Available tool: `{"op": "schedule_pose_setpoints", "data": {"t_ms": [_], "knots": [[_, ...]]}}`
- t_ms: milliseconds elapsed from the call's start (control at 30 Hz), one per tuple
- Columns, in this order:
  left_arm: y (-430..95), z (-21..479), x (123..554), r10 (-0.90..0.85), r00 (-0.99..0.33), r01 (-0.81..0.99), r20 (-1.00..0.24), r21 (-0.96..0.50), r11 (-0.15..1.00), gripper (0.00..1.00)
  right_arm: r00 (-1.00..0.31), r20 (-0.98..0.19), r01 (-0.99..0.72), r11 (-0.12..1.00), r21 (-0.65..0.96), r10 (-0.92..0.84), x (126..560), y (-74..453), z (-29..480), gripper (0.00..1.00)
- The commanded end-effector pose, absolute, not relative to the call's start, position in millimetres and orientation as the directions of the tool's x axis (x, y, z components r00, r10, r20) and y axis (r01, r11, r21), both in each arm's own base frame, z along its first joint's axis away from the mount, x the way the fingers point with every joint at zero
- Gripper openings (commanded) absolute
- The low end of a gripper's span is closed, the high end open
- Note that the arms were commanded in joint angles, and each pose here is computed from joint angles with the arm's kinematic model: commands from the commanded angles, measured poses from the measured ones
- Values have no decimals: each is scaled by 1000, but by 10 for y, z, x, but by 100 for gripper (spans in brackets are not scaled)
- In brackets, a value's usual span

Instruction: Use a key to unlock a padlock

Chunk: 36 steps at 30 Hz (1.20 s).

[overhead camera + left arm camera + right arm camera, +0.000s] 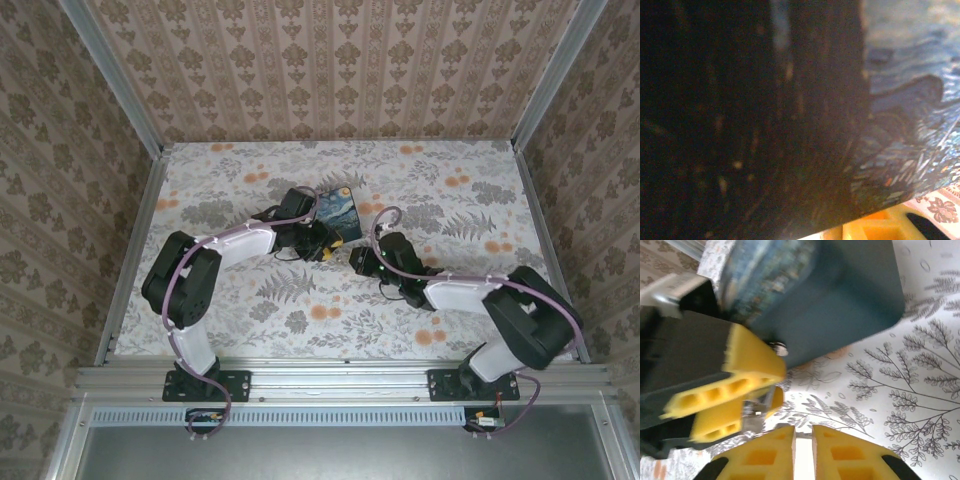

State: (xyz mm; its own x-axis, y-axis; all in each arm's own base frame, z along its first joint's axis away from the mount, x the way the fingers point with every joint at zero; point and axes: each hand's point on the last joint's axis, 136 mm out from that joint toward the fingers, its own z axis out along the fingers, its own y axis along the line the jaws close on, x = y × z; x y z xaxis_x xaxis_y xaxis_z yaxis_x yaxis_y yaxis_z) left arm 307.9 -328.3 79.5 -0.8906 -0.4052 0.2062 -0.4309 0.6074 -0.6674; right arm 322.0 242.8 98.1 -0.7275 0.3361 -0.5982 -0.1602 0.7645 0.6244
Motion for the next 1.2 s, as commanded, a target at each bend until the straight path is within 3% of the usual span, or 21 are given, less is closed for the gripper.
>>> {"op": "schedule_pose_setpoints", "data": {"t_ms": [0,233,467,1167], "knots": [[-3200,736,2905,-416,-861,-503,293,-616,607,0,-705,-695,-311,820,481,140,3169,2469,1177,26],[-3206,737,2924,-423,-859,-505,288,-615,606,0,-748,-662,-371,792,485,55,3108,2698,1139,33],[-3196,723,2918,-428,-857,-508,288,-609,609,0,-768,-641,-382,792,476,14,3104,2831,1024,34],[-3191,722,2880,-420,-859,-506,294,-614,605,0,-747,-658,-318,815,485,100,3293,2813,974,21]]}}
